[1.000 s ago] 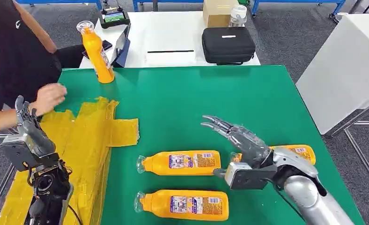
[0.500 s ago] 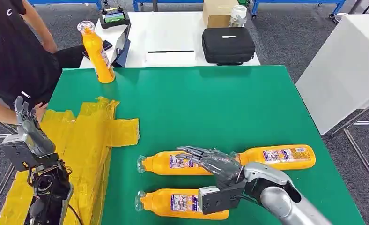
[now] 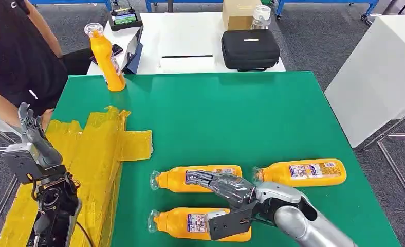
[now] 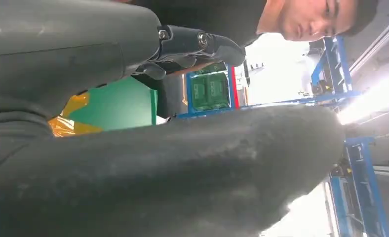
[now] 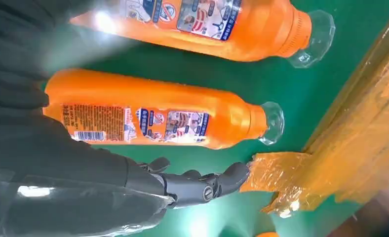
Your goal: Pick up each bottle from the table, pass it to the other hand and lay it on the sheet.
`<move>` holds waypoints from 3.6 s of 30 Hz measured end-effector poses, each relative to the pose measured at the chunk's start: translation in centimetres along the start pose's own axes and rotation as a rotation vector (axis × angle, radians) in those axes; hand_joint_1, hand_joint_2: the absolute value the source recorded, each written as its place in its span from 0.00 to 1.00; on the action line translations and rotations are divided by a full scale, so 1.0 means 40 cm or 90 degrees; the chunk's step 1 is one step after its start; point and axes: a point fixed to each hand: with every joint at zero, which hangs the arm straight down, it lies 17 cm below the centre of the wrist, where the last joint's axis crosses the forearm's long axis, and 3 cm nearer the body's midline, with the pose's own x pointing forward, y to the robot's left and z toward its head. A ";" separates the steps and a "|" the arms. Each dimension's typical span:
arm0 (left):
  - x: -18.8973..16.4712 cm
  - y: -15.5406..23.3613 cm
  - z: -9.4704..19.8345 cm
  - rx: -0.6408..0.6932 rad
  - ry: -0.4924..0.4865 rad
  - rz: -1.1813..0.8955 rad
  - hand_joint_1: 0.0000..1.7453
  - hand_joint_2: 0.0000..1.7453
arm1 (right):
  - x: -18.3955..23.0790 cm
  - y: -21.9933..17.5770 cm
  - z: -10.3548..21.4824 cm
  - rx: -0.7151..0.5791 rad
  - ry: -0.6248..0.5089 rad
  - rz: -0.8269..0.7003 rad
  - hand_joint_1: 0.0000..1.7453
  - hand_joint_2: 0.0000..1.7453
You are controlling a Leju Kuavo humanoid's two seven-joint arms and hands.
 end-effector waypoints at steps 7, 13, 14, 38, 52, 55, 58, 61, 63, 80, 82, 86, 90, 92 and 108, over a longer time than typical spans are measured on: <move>-0.001 -0.001 -0.001 0.000 0.001 0.000 0.00 0.00 | -0.003 0.014 -0.003 0.009 0.001 0.000 0.00 1.00; -0.001 -0.002 -0.002 0.000 0.000 0.000 0.00 0.00 | -0.008 0.014 -0.003 0.010 0.006 0.000 0.00 1.00; -0.001 -0.002 -0.002 0.000 0.000 0.000 0.00 0.00 | -0.011 0.014 -0.004 0.010 0.011 0.000 0.00 1.00; -0.016 -0.036 -0.017 0.003 0.014 0.018 0.00 0.00 | -0.149 0.237 0.043 0.132 0.159 0.062 0.00 1.00; -0.030 -0.033 -0.007 0.009 0.031 0.023 0.00 0.00 | -0.205 0.294 0.068 0.119 0.244 0.221 0.00 1.00; -0.031 -0.033 -0.005 0.008 0.031 0.023 0.00 0.00 | -0.201 0.304 0.050 0.104 0.252 0.230 0.94 1.00; -0.030 -0.035 -0.005 0.008 0.030 0.023 0.00 0.00 | -0.206 0.325 0.037 0.102 0.262 0.227 1.00 1.00; -0.029 -0.037 -0.004 0.008 0.031 0.025 0.00 0.00 | -0.209 0.338 0.022 0.102 0.267 0.221 1.00 1.00; -0.029 -0.037 -0.004 0.009 0.030 0.024 0.00 0.00 | -0.208 0.344 0.013 0.101 0.267 0.215 1.00 1.00; -0.020 -0.033 0.002 0.015 0.025 0.026 0.00 0.00 | -0.205 0.355 -0.001 0.098 0.268 0.171 1.00 1.00; -0.020 -0.036 0.003 0.011 0.026 0.030 0.00 0.00 | -0.197 0.355 -0.002 0.096 0.255 0.125 1.00 1.00; -0.021 -0.038 0.003 0.010 0.028 0.038 0.00 0.00 | -0.192 0.350 0.015 0.104 0.240 0.060 1.00 1.00; -0.017 -0.036 0.003 0.012 0.023 0.044 0.00 0.00 | -0.144 0.293 0.021 0.051 0.168 -0.100 1.00 1.00; -0.019 -0.027 0.005 0.019 0.023 0.049 0.00 0.00 | -0.113 0.230 0.045 -0.004 0.114 -0.236 1.00 1.00; -0.055 0.091 0.034 0.068 0.063 0.081 0.00 1.00 | -0.100 -0.272 0.224 -0.290 -0.034 -0.307 1.00 1.00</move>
